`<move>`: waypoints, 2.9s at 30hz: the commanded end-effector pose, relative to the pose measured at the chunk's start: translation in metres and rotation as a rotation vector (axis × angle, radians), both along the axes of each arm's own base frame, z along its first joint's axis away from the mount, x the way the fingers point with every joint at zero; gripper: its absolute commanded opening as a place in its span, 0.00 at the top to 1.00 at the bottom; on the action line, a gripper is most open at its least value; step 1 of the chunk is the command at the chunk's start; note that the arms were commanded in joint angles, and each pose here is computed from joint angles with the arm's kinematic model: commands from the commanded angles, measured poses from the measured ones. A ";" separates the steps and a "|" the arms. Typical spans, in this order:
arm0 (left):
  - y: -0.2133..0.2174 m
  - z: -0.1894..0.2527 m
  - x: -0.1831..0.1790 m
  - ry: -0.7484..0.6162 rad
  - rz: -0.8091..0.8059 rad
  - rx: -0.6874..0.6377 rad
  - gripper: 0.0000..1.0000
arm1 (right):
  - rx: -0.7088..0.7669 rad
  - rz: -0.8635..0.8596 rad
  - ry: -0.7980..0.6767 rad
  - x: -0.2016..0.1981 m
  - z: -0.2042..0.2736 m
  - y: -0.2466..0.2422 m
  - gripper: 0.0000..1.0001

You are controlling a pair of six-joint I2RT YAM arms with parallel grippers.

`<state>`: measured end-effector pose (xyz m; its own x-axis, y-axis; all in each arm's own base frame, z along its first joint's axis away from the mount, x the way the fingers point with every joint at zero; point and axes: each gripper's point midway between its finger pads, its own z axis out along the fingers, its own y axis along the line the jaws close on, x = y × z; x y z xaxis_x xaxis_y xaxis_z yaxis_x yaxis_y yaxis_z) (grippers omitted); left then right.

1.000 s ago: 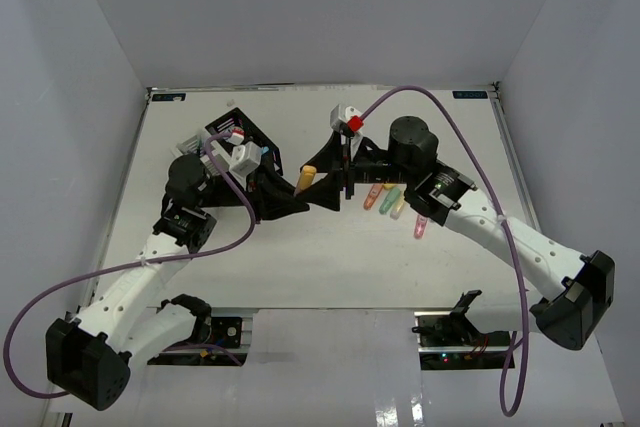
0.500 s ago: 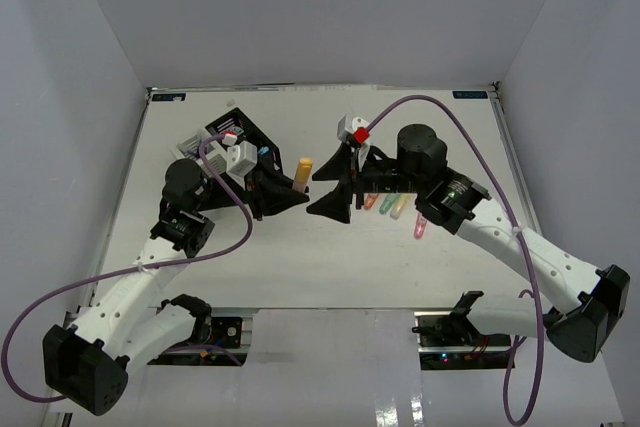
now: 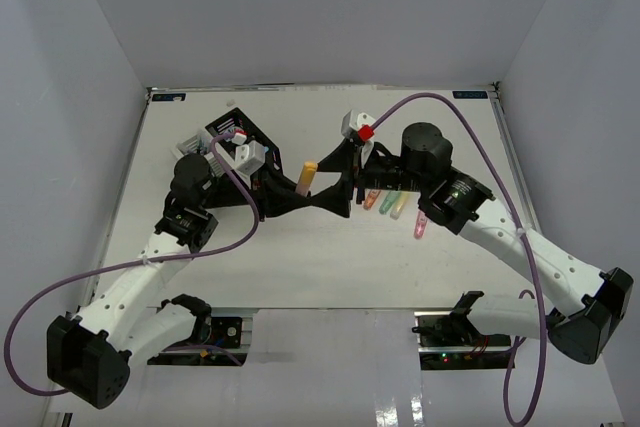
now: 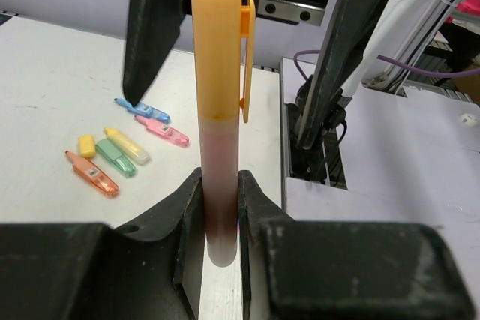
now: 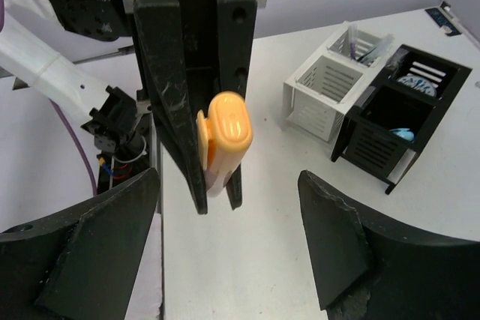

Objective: Sort the stationery into containers
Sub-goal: Close the pen cap on the pen, then place the pen in the storage box.

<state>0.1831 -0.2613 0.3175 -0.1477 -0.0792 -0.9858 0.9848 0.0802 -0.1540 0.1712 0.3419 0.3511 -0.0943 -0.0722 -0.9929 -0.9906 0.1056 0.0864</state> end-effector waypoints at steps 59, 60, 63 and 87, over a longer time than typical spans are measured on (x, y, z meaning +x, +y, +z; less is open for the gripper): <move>0.196 -0.089 0.093 0.259 1.427 0.315 0.02 | 0.163 -0.223 -0.148 0.217 -0.062 0.181 0.92; 0.196 -0.089 0.094 0.261 1.426 0.316 0.02 | 0.160 -0.233 -0.148 0.220 -0.066 0.182 0.92; 0.195 -0.088 0.094 0.261 1.415 0.309 0.02 | 0.145 -0.260 -0.144 0.230 -0.081 0.186 0.88; 0.181 -0.101 0.102 0.317 1.327 0.322 0.02 | 0.032 -0.732 -0.160 0.204 -0.029 0.030 0.08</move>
